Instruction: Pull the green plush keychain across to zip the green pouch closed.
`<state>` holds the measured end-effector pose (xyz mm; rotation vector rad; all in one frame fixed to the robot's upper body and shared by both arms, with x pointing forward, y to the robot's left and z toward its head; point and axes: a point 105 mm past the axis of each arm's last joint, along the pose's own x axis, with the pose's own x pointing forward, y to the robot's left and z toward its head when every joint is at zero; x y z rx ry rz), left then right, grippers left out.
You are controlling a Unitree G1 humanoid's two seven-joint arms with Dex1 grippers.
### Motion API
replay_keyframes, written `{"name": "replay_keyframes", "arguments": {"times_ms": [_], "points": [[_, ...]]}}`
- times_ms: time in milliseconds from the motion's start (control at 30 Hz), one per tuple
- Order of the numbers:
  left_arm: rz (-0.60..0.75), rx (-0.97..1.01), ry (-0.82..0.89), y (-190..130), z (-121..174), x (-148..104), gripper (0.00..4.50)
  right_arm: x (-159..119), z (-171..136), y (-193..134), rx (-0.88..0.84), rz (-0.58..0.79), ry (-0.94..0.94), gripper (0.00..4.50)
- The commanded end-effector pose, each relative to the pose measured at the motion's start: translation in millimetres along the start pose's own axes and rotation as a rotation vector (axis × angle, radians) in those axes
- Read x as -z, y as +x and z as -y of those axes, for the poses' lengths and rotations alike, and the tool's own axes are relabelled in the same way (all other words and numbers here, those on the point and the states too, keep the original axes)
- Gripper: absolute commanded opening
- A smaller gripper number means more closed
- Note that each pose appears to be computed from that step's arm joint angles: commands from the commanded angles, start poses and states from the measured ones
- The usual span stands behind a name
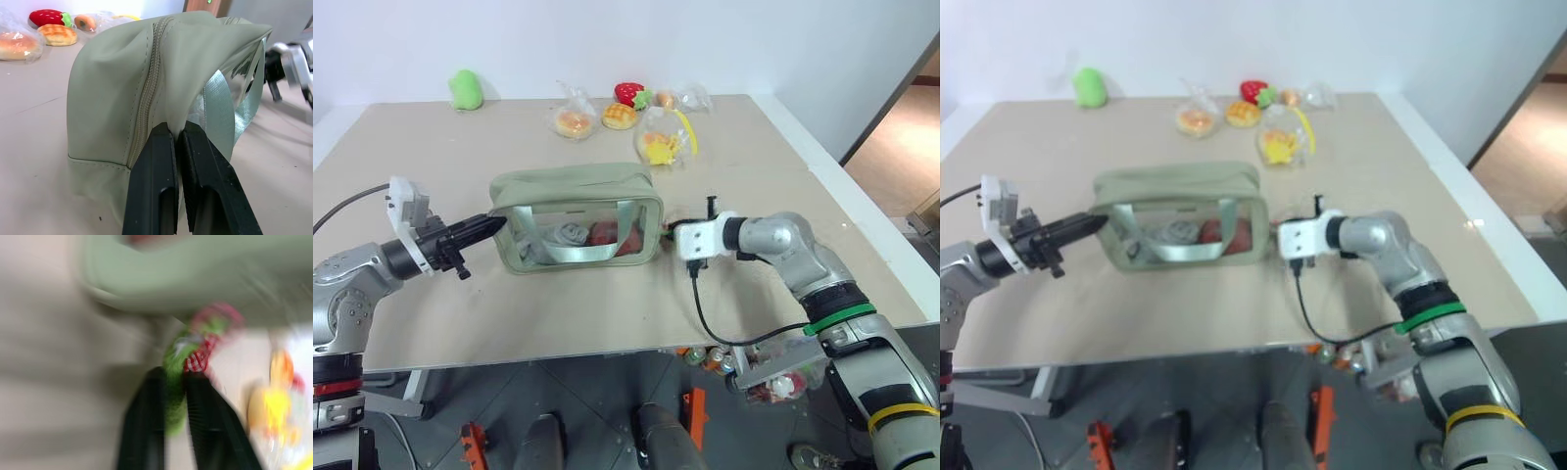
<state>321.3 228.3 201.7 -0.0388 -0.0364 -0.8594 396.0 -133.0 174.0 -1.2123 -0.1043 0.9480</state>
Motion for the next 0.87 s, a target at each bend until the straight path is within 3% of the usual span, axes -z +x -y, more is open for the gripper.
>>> {"name": "replay_keyframes", "arguments": {"times_ms": [33, 100, 133, 300, 367, 433, 533, 667, 867], "points": [[0.028, -0.059, 0.004, -6, -10, -11, 0.72, -4, 44, -31, 0.143, 0.074, 0.214, 1.73], [0.052, -0.063, -0.009, -6, -11, -16, 1.04, -3, 46, -48, 0.114, 0.133, 0.361, 2.05], [0.059, -0.063, -0.008, -6, -11, -18, 1.63, -6, 44, -54, 0.085, 0.162, 0.399, 2.17], [0.056, -0.039, 0.015, -8, -6, -24, 3.24, -4, 51, -77, 0.124, 0.216, 0.540, 2.17], [-0.018, -0.158, 0.071, -22, -24, -20, 3.89, -9, 48, -88, 0.099, 0.272, 0.594, 2.17], [-0.035, -0.223, 0.017, -43, -33, -18, 3.89, -13, 40, -99, 0.052, 0.322, 0.672, 2.17], [-0.039, -0.208, -0.029, -62, -20, -10, 3.89, -18, 24, -111, 0.009, 0.361, 0.755, 2.17], [-0.111, -0.381, -0.065, -83, -28, 18, 3.89, -25, 10, -123, 0.042, 0.420, 0.853, 2.17], [-0.063, -0.364, -0.140, -76, -22, 27, 3.89, -21, 7, -114, 0.104, 0.394, 0.915, 2.17]]}}
